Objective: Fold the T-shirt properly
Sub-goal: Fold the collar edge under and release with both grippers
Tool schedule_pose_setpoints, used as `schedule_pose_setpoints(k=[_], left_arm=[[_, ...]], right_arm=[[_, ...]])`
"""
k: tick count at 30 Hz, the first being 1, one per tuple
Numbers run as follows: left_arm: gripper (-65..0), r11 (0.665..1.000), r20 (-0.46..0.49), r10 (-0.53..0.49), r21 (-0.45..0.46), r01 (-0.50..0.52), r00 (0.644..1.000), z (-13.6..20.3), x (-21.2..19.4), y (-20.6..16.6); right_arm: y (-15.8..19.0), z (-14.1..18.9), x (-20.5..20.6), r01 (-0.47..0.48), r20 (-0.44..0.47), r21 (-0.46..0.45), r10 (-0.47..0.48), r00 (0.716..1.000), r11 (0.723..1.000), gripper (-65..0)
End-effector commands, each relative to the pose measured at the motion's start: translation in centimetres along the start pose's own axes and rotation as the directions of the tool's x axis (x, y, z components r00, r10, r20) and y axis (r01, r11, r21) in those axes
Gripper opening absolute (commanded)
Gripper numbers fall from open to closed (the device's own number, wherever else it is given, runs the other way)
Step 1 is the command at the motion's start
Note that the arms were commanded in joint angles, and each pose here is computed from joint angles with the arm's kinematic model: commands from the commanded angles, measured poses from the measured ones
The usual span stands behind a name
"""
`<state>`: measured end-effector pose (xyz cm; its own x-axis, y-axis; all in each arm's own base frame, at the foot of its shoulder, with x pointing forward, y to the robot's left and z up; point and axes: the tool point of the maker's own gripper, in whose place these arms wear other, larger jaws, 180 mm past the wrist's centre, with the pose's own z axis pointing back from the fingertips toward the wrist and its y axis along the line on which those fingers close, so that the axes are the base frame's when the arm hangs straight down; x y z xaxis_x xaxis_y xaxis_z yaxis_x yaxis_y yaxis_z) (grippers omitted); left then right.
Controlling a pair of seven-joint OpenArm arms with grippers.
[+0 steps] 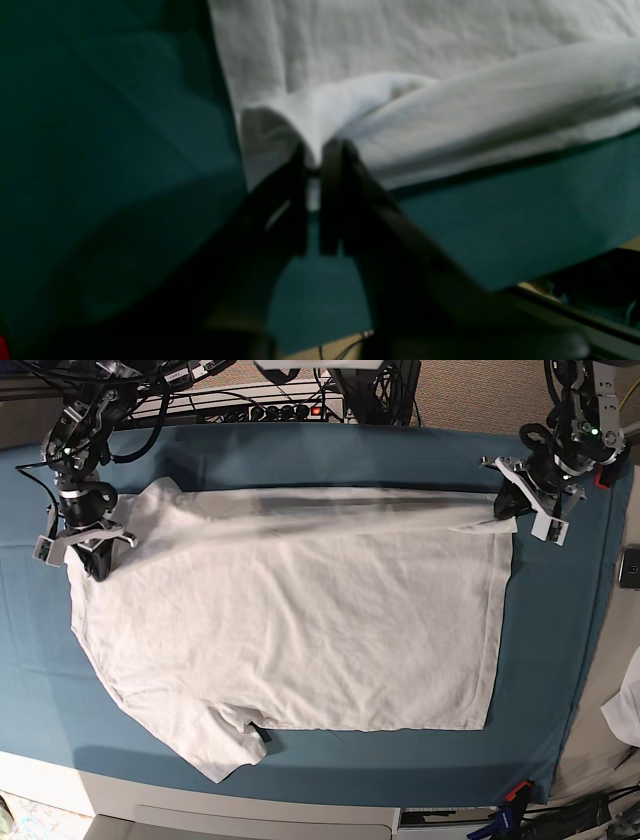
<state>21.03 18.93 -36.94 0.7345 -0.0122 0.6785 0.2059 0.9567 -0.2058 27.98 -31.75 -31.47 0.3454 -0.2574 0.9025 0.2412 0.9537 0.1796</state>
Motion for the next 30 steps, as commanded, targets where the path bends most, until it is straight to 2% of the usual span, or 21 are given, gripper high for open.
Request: schedule_pose_setpoints(k=[1,6,14,15,16,18,20,22,26,28,30], left_arm=[[-65.0,1.0,0.029,-0.017,0.021,0.016,0.999,0.3,0.9,0.5],[-65.0,1.0,0.031,-0.017,0.022,0.016,0.999,0.3,1.0,0.5],[-65.0,0.997,0.059,-0.011,0.073,0.006,0.998,0.4,1.6,1.5],[-62.9,0.997,0.066,-0.011,0.073,0.007,0.998,0.4,1.7,1.5],[-55.8,0.997,0.07,-0.012,0.073,0.007,0.997,0.4,1.8,1.5],[-41.4,0.997,0.078,-0.012,0.073,0.007,0.997,0.4,1.9,1.5],[-33.0,0.997,0.076,-0.015,0.075,0.009,0.997,0.4,1.9,1.5],[-32.6,0.997,0.076,-0.014,0.075,0.008,0.997,0.4,1.9,1.5],[-32.6,0.997,0.075,-0.014,0.075,0.009,0.997,0.4,1.9,1.5],[-32.6,0.997,0.073,-0.016,0.077,0.01,0.997,0.4,1.8,1.5],[-32.6,0.996,0.066,-0.027,0.088,0.021,0.997,0.4,1.7,1.7]], right_arm=[[-0.1,0.0,2.2,-0.02,0.07,-0.004,0.02,0.997,1.0,-65.0],[-0.5,0.0,1.9,-0.053,0.054,-0.027,0.054,0.997,0.998,-65.0],[-0.5,0.0,2.0,-0.053,0.062,-0.026,0.054,0.997,0.998,-65.0],[-0.5,0.0,2.0,-0.053,0.062,-0.026,0.054,0.997,0.998,-65.0],[-0.5,0.0,2.0,-0.053,0.062,-0.026,0.054,0.997,0.998,-65.0],[-0.6,0.0,2.0,-0.06,0.063,-0.031,0.061,0.996,0.998,-57.5],[-0.7,0.0,2.0,-0.069,0.06,-0.037,0.071,0.996,0.997,-49.6],[-0.7,0.0,2.0,-0.073,0.058,-0.039,0.075,0.996,0.997,-47.0],[-0.9,0.0,1.9,-0.084,0.054,-0.047,0.087,0.995,0.995,-46.8],[-1.5,0.1,2.0,-0.126,0.044,-0.081,0.13,0.991,0.989,-45.8],[-2.8,0.3,2.4,-0.143,0.042,-0.128,0.149,0.988,0.981,-41.4]])
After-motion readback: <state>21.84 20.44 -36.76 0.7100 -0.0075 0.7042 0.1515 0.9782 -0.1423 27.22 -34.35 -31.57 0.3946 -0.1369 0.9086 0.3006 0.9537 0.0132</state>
